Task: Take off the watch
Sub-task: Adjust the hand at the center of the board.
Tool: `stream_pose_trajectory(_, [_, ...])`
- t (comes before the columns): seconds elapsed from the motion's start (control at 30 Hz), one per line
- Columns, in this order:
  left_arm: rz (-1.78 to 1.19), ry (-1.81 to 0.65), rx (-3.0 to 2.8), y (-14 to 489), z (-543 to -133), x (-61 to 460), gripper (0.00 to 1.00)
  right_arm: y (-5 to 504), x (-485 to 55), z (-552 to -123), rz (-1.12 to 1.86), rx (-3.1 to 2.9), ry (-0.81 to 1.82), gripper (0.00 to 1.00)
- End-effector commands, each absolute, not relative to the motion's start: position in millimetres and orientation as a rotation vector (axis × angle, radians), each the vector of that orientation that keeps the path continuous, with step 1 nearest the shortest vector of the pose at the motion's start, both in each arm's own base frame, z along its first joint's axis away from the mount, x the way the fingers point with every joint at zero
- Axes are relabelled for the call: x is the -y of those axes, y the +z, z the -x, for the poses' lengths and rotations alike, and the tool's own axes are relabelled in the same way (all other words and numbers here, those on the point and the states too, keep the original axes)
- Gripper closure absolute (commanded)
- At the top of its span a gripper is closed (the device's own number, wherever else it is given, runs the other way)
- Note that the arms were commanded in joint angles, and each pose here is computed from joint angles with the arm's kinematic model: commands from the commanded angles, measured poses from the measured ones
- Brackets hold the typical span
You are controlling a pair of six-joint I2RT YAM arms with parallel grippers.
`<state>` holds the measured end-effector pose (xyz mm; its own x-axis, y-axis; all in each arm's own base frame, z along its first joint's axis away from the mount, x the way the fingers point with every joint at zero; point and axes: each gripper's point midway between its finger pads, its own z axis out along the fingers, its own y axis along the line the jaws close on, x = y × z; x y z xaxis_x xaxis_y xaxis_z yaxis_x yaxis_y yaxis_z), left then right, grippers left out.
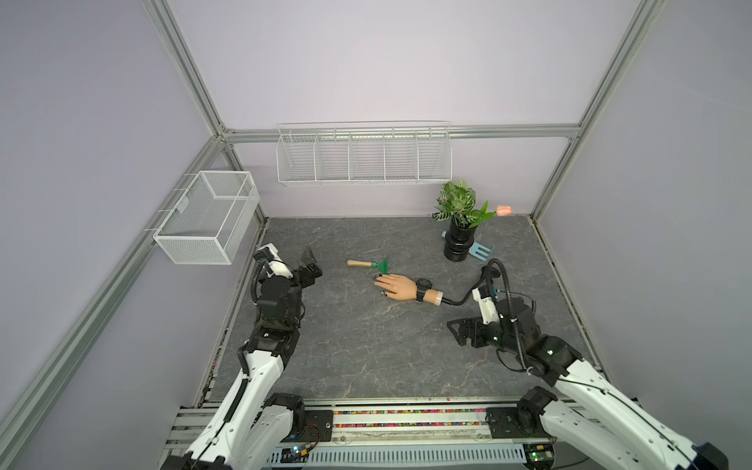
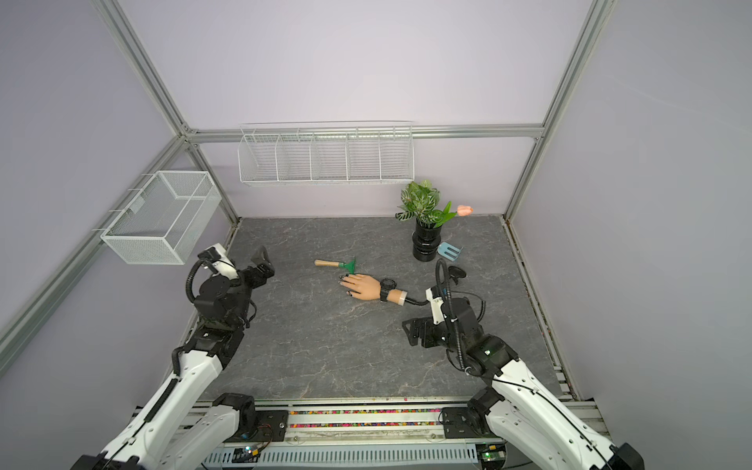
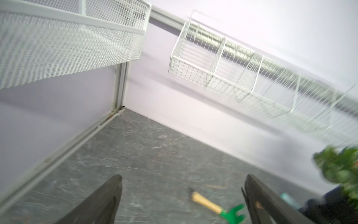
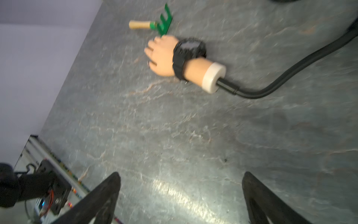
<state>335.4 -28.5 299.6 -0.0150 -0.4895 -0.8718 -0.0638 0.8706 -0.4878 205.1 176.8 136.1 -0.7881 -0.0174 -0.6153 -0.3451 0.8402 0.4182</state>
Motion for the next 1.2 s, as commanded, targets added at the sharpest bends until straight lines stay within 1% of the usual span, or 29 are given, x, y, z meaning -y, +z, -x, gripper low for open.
stream_pose_trajectory(0.0, [0.787, -0.659, -1.734, 240.1, -320.5, 51.9, 0.01, 127.8, -197.2, -190.5, 0.384, -2.486, 0.719, 0.02])
stream_pose_trajectory(0.03, [0.838, -0.738, -1.741, 235.2, -316.6, 61.8, 0.0, 123.8, -200.1, -190.4, 0.4, -2.499, 0.702, 0.03])
stream_pose_trajectory(0.1, [0.935, -0.918, -1.754, 223.0, -307.2, 90.7, 0.03, 111.2, -206.0, -190.6, 0.42, -2.525, 0.685, 0.03])
stream_pose_trajectory(0.17, [0.989, -1.039, -1.768, 214.9, -297.4, 119.9, 0.06, 99.5, -209.4, -192.9, 0.424, -2.542, 0.677, 0.05])
stream_pose_trajectory(0.27, [1.07, -1.087, -1.853, 196.9, -279.8, 162.2, 0.08, 91.8, -218.2, -199.6, 0.426, -2.523, 0.706, 0.09])
stream_pose_trajectory(0.37, [1.197, -1.105, -1.981, 170.3, -271.3, 200.1, 0.08, 85.9, -219.2, -208.1, 0.386, -2.523, 0.689, 0.11])
stream_pose_trajectory(0.57, [1.288, -1.328, -2.063, 135.4, -278.2, 299.7, 0.08, 76.3, -198.7, -224.2, 0.173, -2.536, 0.653, 0.11])
stream_pose_trajectory(0.73, [1.376, -1.392, -2.084, 109.6, -296.1, 367.6, 0.09, 79.7, -164.5, -225.0, 0.023, -2.493, 0.598, 0.11])
stream_pose_trajectory(0.83, [1.486, -1.397, -2.048, 93.7, -305.7, 388.8, 0.1, 84.4, -150.1, -219.1, -0.008, -2.457, 0.596, 0.11])
stream_pose_trajectory(0.93, [1.546, -1.382, -1.988, 86.9, -316.1, 392.2, 0.13, 91.2, -140.5, -211.8, -0.021, -2.422, 0.606, 0.11])
stream_pose_trajectory(1.1, [1.584, -1.24, -1.912, 84.3, -324.3, 371.1, 0.13, 97.9, -128.5, -200.0, -0.024, -2.378, 0.605, 0.11])
stream_pose_trajectory(1.17, [1.59, -1.18, -1.879, 83.5, -326.2, 357.5, 0.11, 100.5, -124.3, -197.2, -0.027, -2.36, 0.602, 0.11])
